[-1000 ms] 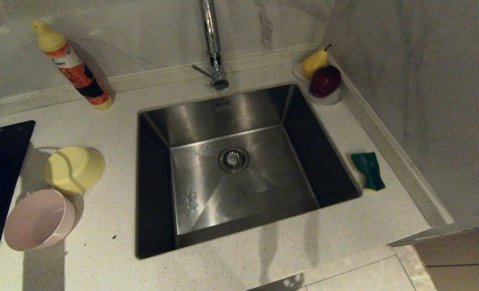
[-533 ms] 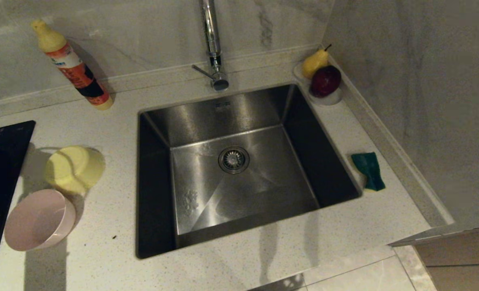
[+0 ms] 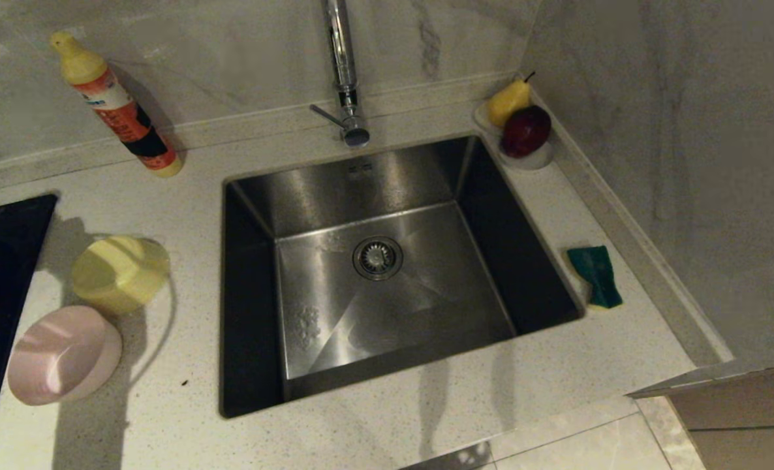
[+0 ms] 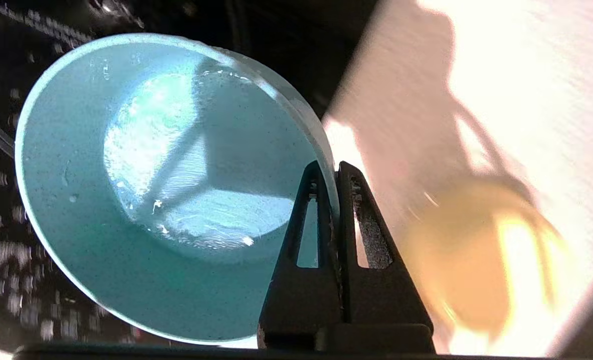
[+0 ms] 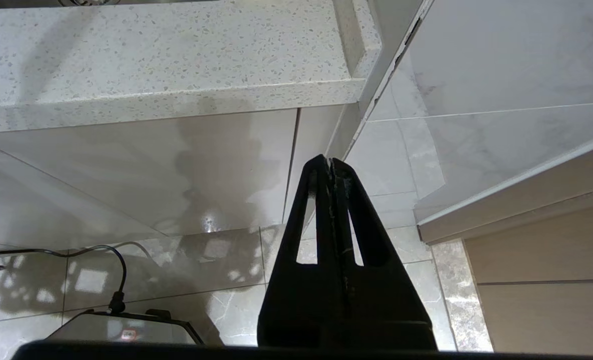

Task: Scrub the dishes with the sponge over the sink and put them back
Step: Place the bowl on the bowl

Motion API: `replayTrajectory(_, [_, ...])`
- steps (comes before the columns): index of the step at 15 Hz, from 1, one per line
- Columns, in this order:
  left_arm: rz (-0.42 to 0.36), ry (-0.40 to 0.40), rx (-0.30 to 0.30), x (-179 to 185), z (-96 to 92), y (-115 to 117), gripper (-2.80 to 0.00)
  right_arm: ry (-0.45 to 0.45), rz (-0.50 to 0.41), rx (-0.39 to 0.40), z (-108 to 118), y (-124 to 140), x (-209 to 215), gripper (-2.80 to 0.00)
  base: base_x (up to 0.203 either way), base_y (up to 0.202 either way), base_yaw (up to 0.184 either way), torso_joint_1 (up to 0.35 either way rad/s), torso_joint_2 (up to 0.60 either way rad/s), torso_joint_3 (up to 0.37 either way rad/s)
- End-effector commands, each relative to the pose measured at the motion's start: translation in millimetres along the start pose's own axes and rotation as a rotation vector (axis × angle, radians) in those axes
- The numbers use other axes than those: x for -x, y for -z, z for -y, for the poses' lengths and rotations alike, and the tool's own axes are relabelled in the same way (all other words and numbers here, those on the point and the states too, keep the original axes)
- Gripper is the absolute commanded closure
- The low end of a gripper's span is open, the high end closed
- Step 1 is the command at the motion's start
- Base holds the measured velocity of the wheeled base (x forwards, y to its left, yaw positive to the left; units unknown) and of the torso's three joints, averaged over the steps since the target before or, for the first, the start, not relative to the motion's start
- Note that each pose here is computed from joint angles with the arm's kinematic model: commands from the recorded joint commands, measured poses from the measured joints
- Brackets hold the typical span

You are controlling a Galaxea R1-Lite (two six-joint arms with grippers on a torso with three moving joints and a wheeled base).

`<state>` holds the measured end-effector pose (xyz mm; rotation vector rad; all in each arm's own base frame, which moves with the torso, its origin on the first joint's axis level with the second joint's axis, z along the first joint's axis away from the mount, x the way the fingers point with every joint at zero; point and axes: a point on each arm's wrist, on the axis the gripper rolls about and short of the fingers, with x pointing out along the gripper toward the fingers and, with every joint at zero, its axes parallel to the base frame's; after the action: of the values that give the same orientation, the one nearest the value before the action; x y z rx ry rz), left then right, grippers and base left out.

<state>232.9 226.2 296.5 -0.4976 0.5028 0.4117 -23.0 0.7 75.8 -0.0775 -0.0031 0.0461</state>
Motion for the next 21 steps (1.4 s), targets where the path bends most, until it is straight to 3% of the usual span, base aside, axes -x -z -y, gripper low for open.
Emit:
replayTrajectory(1, [0.028,0.026,-0.032,44,24.4,4,0.0,-0.001,0.002,0.001,0,0,0,0.0,0.0,0.0,0.0,0.0,0.0,0.0])
replayTrajectory(10, [-0.158,0.179,-0.147,107,87.8,72,0.0,-0.001,0.002,0.001,0,0,0,0.0,0.0,0.0,0.0,0.0,0.0,0.0])
replayTrajectory(16, [-0.303,0.153,-0.217,101,96.0,123,0.0,-0.001,0.002,0.001,0,0,0,0.0,0.0,0.0,0.0,0.0,0.0,0.0])
replayTrajectory(21, [-0.278,0.101,-0.235,73,86.6,143,0.0,-0.001,0.002,0.001,0,0,0,0.0,0.0,0.0,0.0,0.0,0.0,0.0])
